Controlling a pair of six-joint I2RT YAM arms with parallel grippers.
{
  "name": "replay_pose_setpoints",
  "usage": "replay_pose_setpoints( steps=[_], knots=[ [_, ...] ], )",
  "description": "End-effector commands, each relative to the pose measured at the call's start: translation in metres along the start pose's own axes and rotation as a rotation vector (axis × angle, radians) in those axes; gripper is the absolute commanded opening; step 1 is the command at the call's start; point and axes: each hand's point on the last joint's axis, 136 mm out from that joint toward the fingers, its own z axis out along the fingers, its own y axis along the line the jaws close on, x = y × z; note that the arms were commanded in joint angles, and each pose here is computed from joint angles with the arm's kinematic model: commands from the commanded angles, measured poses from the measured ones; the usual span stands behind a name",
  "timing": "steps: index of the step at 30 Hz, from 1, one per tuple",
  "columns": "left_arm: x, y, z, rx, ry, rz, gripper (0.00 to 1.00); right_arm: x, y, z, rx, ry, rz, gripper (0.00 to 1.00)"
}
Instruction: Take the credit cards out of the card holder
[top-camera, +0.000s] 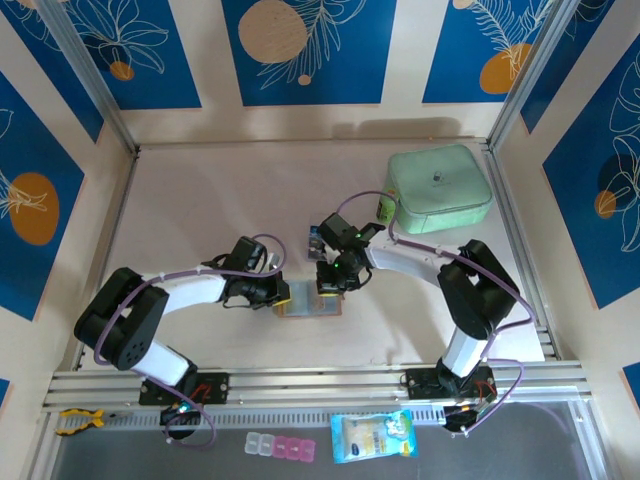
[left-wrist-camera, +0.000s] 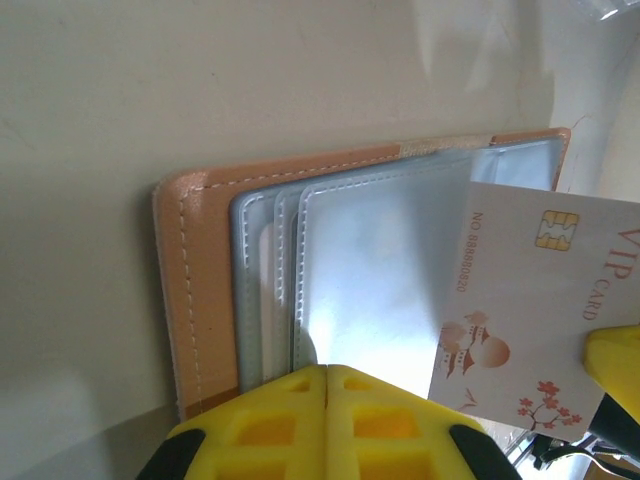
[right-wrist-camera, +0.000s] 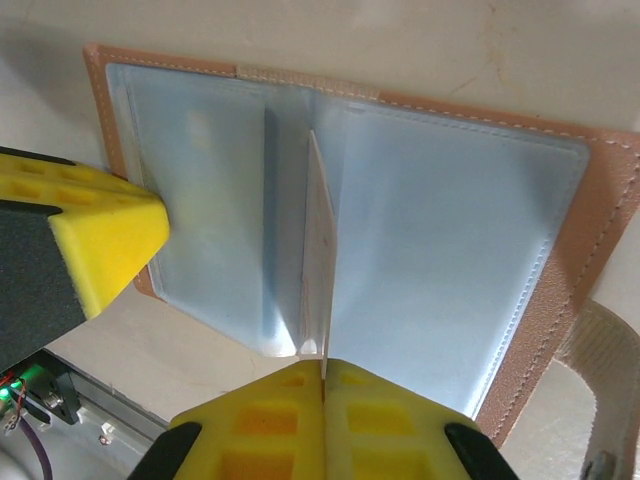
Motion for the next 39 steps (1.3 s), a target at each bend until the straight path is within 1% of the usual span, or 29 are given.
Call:
replay_pose_setpoints(
  steps=[1, 5, 11, 17, 20, 22, 26, 28, 31, 36, 39],
  knots=[
    [0.007, 0.001, -0.002, -0.001, 0.016, 0.014, 0.10, -0.001, 0.007, -0.025, 0.000, -0.047, -0.076, 0.05],
    [0.004, -0.005, -0.006, 0.008, 0.005, 0.025, 0.15, -0.002, 0.011, -0.041, -0.010, -0.067, -0.236, 0.02],
    [0.002, -0.012, -0.015, 0.014, -0.017, 0.038, 0.23, -0.003, -0.012, -0.057, 0.097, -0.031, -0.553, 0.00],
    [-0.001, -0.014, -0.021, 0.003, -0.042, 0.043, 0.26, -0.009, -0.031, -0.074, 0.153, 0.021, -0.865, 0.00],
    [-0.002, -0.013, -0.024, -0.005, -0.054, 0.042, 0.26, -0.012, -0.044, -0.078, 0.242, 0.059, -1.015, 0.00],
    [-0.002, -0.012, -0.026, -0.010, -0.061, 0.043, 0.26, -0.018, -0.051, -0.081, 0.272, 0.078, -1.070, 0.00],
    [-0.003, -0.013, -0.030, -0.016, -0.076, 0.045, 0.26, -0.027, -0.050, -0.085, 0.260, 0.102, -1.180, 0.00],
    [-0.003, -0.014, -0.032, -0.015, -0.082, 0.045, 0.26, -0.039, -0.048, -0.085, 0.270, 0.094, -1.220, 0.00],
    [-0.003, -0.014, -0.034, -0.021, -0.087, 0.045, 0.26, -0.054, -0.037, -0.090, 0.231, 0.090, -1.254, 0.00],
    [-0.003, -0.010, -0.038, -0.030, -0.114, 0.038, 0.27, -0.093, -0.020, -0.104, 0.185, -0.005, -1.290, 0.00],
    [-0.002, -0.011, -0.038, -0.033, -0.107, 0.038, 0.27, -0.113, -0.016, -0.106, 0.178, -0.032, -1.304, 0.00]
  ],
)
